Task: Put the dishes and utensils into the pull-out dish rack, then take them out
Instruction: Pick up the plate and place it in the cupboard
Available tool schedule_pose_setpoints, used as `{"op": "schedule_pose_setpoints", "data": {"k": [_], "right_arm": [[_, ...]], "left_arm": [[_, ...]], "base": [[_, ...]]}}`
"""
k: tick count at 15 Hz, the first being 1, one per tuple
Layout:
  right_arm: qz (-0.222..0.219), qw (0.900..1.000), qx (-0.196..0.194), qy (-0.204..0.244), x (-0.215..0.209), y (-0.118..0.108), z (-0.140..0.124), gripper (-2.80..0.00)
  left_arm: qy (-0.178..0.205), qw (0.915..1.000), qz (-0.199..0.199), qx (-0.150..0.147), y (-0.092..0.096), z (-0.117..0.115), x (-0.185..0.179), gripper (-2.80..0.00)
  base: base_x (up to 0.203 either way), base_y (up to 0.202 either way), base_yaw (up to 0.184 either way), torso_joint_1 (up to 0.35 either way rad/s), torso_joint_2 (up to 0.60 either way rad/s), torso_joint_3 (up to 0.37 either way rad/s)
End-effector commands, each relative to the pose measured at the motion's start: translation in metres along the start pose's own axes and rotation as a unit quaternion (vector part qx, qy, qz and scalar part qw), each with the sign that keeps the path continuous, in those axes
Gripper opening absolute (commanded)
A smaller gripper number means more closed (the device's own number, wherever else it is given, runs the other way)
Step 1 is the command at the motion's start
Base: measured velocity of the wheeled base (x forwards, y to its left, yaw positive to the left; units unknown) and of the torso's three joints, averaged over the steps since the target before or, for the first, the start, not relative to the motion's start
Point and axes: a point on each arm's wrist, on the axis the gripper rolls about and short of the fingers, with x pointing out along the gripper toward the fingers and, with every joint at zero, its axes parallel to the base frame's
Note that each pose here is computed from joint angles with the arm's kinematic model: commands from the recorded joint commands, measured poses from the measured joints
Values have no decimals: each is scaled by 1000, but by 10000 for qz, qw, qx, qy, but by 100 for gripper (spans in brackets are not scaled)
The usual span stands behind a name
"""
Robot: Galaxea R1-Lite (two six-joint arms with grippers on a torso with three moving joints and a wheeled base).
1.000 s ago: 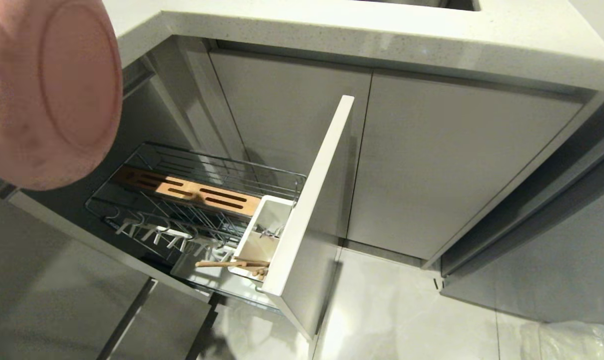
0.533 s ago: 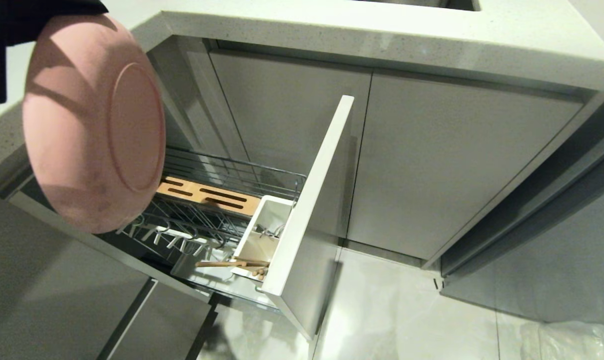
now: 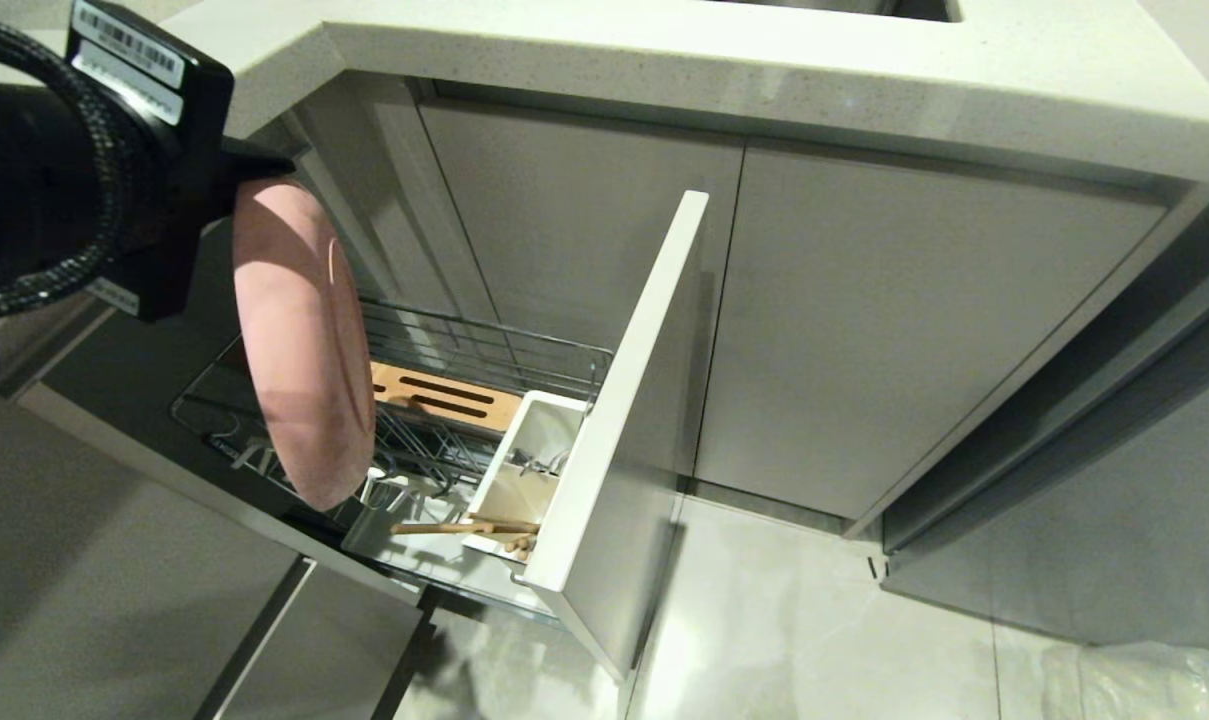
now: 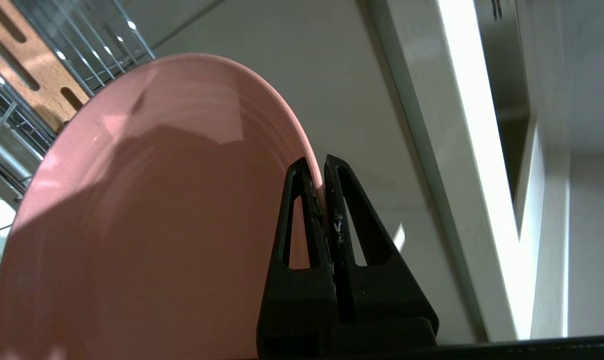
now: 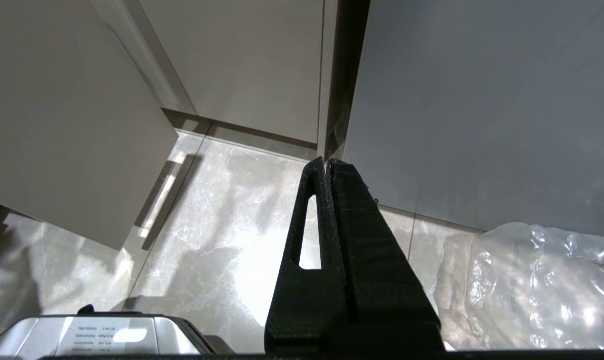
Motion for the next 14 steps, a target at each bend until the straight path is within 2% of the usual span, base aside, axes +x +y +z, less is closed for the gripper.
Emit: {"op": "schedule_pose_setpoints", "data": {"k": [1,5,7,12,14], "right_arm": [[0,10000,0,4,0,0,0,-280],[0,10000,0,4,0,0,0,-280],[0,10000,0,4,0,0,0,-280],[0,10000,0,4,0,0,0,-280],[0,10000,0,4,0,0,0,-280]], "left_arm": [[-126,9998,135,-63,5,-5,12,-280],[-514,9979,292,-274,19,-13,43,-280],[-579,9962,410,-506,22,-20,54,-280],[-1080,9880,866,-687,29,-31,79,-280],[-1302,9848,769,-851,29,-27,85,-280]], "base": [[0,0,0,0,0,0],[0,0,0,0,0,0],[0,0,0,0,0,0],[0,0,0,0,0,0],[0,0,0,0,0,0]]}}
